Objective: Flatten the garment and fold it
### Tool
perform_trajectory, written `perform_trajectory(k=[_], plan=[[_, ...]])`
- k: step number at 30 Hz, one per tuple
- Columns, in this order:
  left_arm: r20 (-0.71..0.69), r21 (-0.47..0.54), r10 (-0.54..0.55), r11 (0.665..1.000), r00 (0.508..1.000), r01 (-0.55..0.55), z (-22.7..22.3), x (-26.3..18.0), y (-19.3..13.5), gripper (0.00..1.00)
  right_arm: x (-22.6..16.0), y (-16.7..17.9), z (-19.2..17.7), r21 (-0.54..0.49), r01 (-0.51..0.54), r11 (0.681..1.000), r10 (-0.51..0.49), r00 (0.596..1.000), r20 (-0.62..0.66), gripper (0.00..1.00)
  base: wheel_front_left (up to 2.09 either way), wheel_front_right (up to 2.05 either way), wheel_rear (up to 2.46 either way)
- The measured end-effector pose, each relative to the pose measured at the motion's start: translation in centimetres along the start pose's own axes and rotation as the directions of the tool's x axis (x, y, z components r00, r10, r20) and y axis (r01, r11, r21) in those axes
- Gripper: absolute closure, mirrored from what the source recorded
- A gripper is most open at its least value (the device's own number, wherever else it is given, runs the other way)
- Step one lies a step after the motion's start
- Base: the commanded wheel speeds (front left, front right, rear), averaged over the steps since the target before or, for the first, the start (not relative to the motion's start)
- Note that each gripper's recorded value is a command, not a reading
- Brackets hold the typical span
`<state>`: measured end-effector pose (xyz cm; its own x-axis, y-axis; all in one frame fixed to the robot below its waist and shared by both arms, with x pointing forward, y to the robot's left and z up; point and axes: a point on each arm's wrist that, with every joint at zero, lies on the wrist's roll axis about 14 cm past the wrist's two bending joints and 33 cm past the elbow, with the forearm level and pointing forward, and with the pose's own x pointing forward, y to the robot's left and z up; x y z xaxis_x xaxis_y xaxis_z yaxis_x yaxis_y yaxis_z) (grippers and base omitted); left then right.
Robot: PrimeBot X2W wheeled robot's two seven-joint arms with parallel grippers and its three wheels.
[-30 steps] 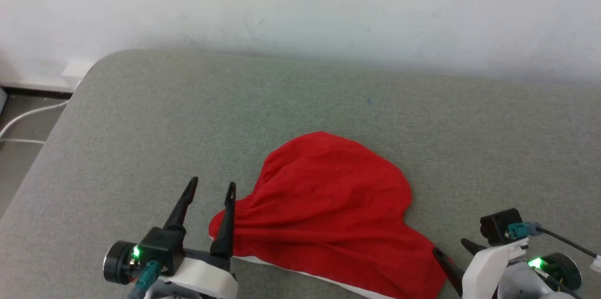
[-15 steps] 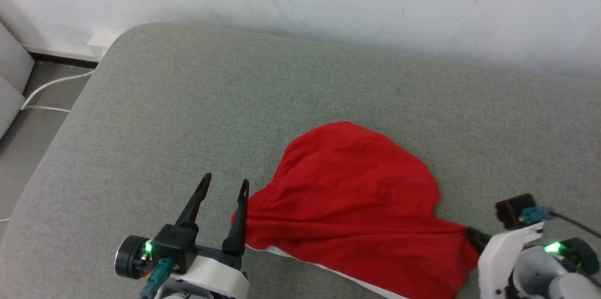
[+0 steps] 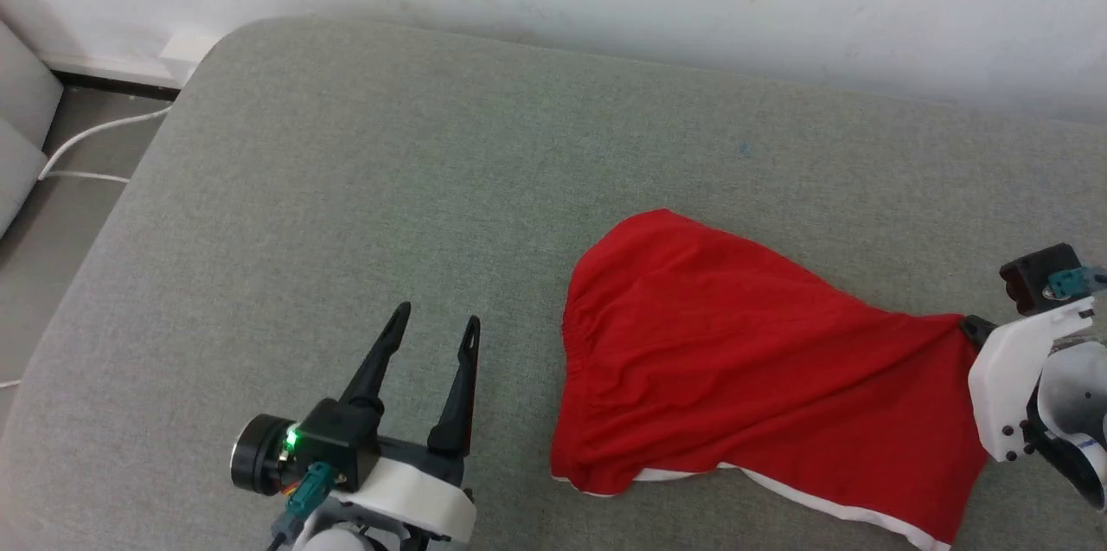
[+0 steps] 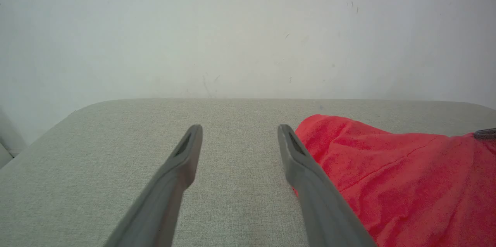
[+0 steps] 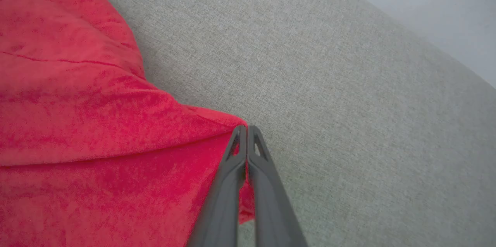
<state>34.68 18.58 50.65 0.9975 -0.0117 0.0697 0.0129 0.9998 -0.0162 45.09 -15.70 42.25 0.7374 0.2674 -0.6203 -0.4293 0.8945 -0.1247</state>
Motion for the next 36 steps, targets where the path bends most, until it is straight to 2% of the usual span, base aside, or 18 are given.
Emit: perform_trajectory(k=[3, 4, 5, 9, 14, 17, 22, 25, 29, 32, 36], plan=[[-0.006, -0.002, 0.006, 1.000, 1.000, -0.006, -0.2, 0.1, 0.1, 0.00, 1.1, -0.3, -0.4, -0.037, 0.002, 0.999, -0.003, 1.000, -0.026, 1.00, 0.00, 0.00, 0.00], [-0.009, -0.002, 0.009, 1.000, 1.000, -0.009, -0.3, 0.1, 0.2, 0.00, 1.5, -0.5, -0.3, -0.044, 0.008, 0.999, -0.009, 1.000, -0.018, 0.74, 0.00, 0.00, 0.00], [-0.011, -0.002, 0.011, 1.000, 1.000, -0.011, -0.3, 0.0, 0.3, 0.00, 1.7, -0.8, 0.0, -0.054, 0.016, 0.998, -0.016, 1.000, -0.006, 0.00, 0.00, 0.00, 0.00], [-0.003, -0.006, 0.008, 1.000, 1.000, -0.008, -0.1, -0.1, 0.2, 0.00, 1.9, -1.6, 0.6, -0.052, 0.047, 0.998, -0.045, 0.998, 0.052, 0.00, 0.00, 0.00, 0.00], [0.020, -0.015, 0.014, 1.000, 1.000, -0.014, 0.6, -0.4, 0.3, 0.00, 0.7, -1.9, 2.8, -0.008, 0.076, 0.997, -0.073, 0.976, 0.205, 0.00, 0.00, 0.00, 0.00], [0.026, -0.037, 0.015, 0.999, 1.000, -0.014, 0.7, -0.7, 0.2, 0.00, -1.1, -2.5, 5.2, 0.042, 0.099, 0.994, -0.108, 0.929, 0.353, 0.00, 0.00, 0.00, 0.00], [0.049, -0.062, 0.001, 0.998, 0.999, 0.002, 1.3, -0.9, -0.2, 0.00, -5.3, -2.8, 7.1, 0.133, 0.120, 0.984, -0.174, 0.817, 0.549, 0.00, 0.00, 0.00, 0.00], [0.059, -0.073, -0.011, 0.997, 0.998, 0.015, 1.5, -1.0, -0.6, 0.00, -7.9, -2.9, 6.9, 0.192, 0.133, 0.972, -0.226, 0.750, 0.622, 0.00, 0.00, 0.00, 0.00], [0.058, -0.083, -0.053, 0.995, 0.997, 0.058, 1.4, -1.3, -1.6, 0.00, -11.0, -2.5, 5.4, 0.288, 0.146, 0.947, -0.306, 0.686, 0.660, 0.00, 0.00, 0.00, 0.00], [0.030, -0.086, -0.098, 0.991, 0.995, 0.100, 0.6, -1.8, -2.6, 0.00, -12.8, -1.5, 4.1, 0.343, 0.150, 0.927, -0.353, 0.660, 0.664, 0.00, 0.00, 0.00, 0.00], [-0.114, -0.094, -0.219, 0.973, 0.969, 0.209, -2.8, -3.1, -4.9, 0.00, -14.2, -0.5, 1.5, 0.403, 0.165, 0.900, -0.403, 0.668, 0.626, 0.00, 0.00, 0.00, 0.00]])
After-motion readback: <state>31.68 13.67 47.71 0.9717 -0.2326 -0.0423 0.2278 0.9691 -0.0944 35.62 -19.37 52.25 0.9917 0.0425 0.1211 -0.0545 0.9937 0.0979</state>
